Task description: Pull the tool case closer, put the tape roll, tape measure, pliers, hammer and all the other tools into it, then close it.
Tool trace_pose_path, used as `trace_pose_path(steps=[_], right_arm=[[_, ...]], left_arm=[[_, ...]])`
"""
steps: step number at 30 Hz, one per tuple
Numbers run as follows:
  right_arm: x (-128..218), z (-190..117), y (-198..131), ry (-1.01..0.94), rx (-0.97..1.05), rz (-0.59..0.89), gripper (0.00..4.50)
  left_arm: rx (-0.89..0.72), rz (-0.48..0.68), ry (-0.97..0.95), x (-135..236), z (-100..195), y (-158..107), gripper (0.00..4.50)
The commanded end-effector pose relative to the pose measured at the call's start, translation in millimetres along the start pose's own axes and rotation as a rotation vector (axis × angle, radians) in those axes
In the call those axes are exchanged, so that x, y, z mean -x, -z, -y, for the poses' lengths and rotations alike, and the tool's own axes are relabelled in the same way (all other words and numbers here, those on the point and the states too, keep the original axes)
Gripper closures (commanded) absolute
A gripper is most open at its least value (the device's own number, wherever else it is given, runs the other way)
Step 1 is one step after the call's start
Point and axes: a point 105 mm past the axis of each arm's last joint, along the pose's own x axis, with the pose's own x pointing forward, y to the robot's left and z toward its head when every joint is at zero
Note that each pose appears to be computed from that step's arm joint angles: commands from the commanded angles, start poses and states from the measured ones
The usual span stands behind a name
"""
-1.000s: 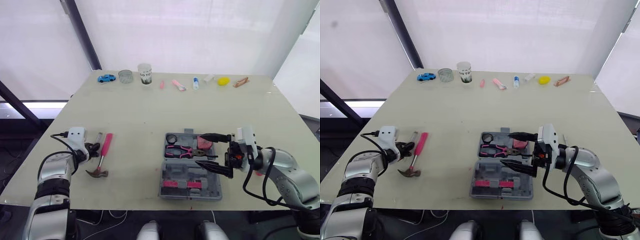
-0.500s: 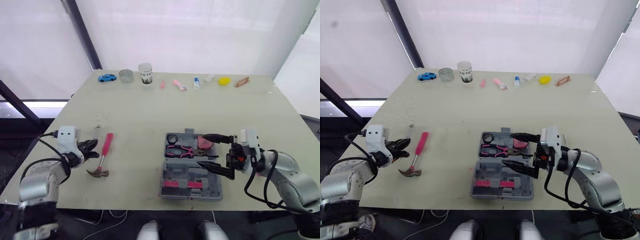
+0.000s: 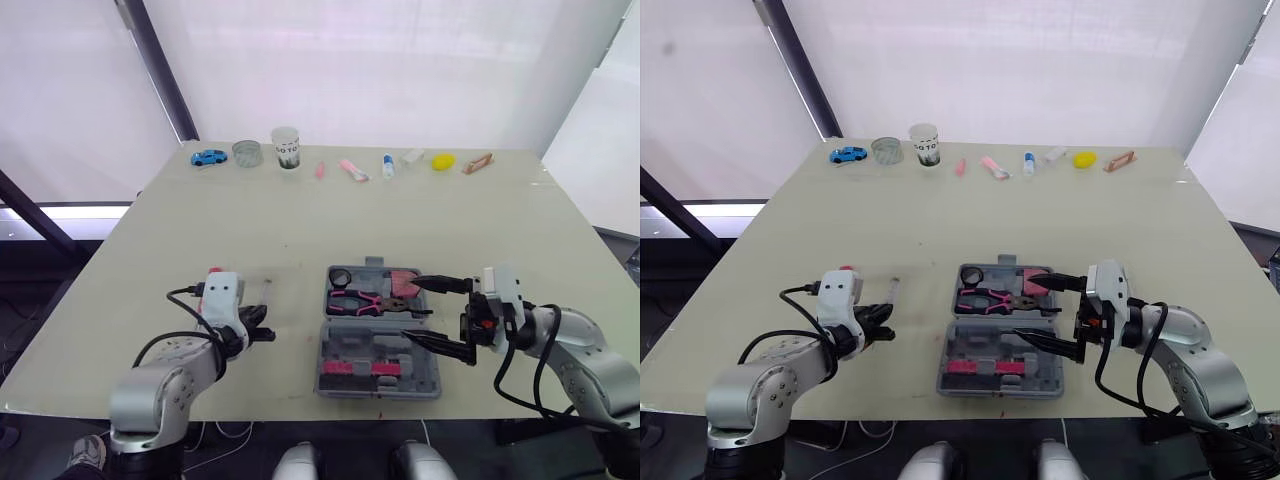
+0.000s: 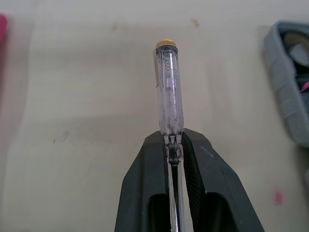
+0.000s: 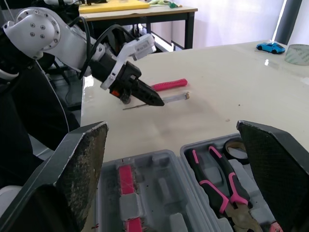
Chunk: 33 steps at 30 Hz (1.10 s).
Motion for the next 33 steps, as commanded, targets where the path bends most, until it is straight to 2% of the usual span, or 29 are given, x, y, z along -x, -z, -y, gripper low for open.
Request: trace_pose_path(steps=[1,9,12,13,14,17,19,23,28,33], right_arm=[[5.3,0.2,-10.3,0.013,0.055,0.011,0.0],[8.0,-0.1,-10.5,0.03,0.059,0.008,0.0],[7.6,-0.5,-9.6,0.031,0.056,0.008,0.0],[7.5,-0.1,-9.4,0.031,0.055,0.008,0.0],[7.4,0.2,-9.1,0.031,0.055,0.008,0.0],[7.2,0.8,-9.0,0.034,0.055,0.01,0.0],[7.2,1.1,-8.9,0.036,0.055,0.011,0.0],[8.6,6.1,-7.6,0.053,0.06,0.011,0.0],[6.8,10.3,-7.9,0.056,0.067,0.014,0.0],[3.2,12.6,-7.0,0.052,0.071,0.021,0.0]], left_arm=[[-0.02,0.028,-0.012,-3.2,-0.2,-5.2,4.44],[0.012,-0.019,-0.02,-8.8,-4.2,10.2,4.44],[0.025,-0.026,-0.018,-9.7,-5.8,13.4,3.03],[0.023,-0.024,-0.021,-9.0,-6.6,13.0,2.92],[0.022,-0.022,-0.021,-7.8,-7.0,12.5,2.28],[0.038,0.004,-0.017,-2.4,-7.3,8.1,0.83],[0.047,0.014,0.0,3.0,-6.3,5.7,0.07],[0.019,0.044,0.061,29.4,-8.4,-8.1,0.07],[-0.045,0.046,0.156,43.2,-4.9,-21.8,0.07],[-0.261,-0.063,0.4,64.2,-3.1,-33.0,0.07]])
